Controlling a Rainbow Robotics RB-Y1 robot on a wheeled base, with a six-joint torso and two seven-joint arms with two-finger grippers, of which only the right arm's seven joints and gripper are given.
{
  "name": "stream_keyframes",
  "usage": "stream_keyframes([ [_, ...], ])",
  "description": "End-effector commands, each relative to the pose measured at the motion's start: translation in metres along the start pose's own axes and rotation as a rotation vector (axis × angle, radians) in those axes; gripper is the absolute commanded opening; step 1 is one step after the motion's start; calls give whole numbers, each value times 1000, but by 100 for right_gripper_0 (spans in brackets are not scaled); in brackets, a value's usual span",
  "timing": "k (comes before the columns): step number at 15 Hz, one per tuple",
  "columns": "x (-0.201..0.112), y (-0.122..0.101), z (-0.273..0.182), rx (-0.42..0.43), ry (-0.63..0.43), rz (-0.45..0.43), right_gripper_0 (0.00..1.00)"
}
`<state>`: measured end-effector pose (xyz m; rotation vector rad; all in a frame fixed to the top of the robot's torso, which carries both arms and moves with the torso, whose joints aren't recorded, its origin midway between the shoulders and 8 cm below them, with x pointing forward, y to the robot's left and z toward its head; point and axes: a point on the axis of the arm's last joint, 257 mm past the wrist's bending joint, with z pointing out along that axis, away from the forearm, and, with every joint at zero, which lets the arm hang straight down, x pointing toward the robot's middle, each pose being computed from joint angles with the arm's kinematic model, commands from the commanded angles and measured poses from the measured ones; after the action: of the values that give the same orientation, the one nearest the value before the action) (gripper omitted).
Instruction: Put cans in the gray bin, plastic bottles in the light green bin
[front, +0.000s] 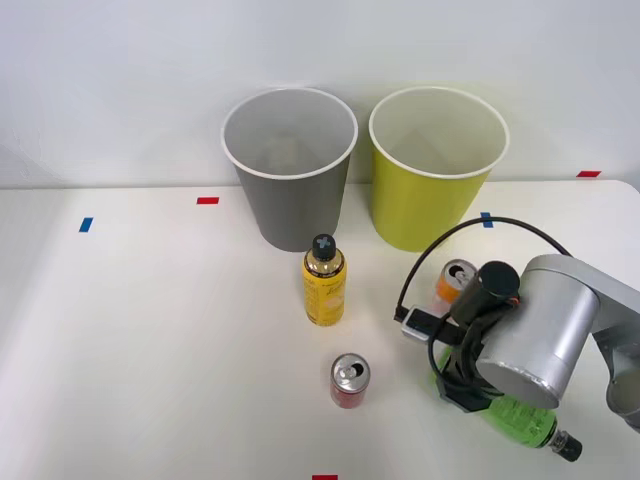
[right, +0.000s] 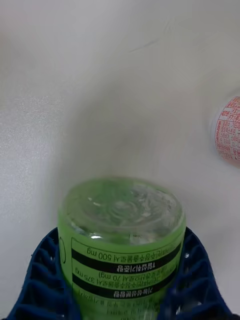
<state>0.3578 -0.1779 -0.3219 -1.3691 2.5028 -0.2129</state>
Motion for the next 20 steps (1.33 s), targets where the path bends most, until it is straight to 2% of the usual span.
stream_keyframes([
  [1, 3, -1, -9, 37, -26, -4, 1],
  [6, 11, 5, -62, 81, -182, 78, 0],
  [9, 3, 16, -100, 93, -330, 149, 0],
  [11, 10, 8, -101, 98, -361, 241, 0],
  [16, 0, -15, -123, 75, -503, 411, 0],
  [19, -20, -34, -152, 51, -660, 500, 0],
  [20, -34, -46, -171, 55, -760, 531, 0],
])
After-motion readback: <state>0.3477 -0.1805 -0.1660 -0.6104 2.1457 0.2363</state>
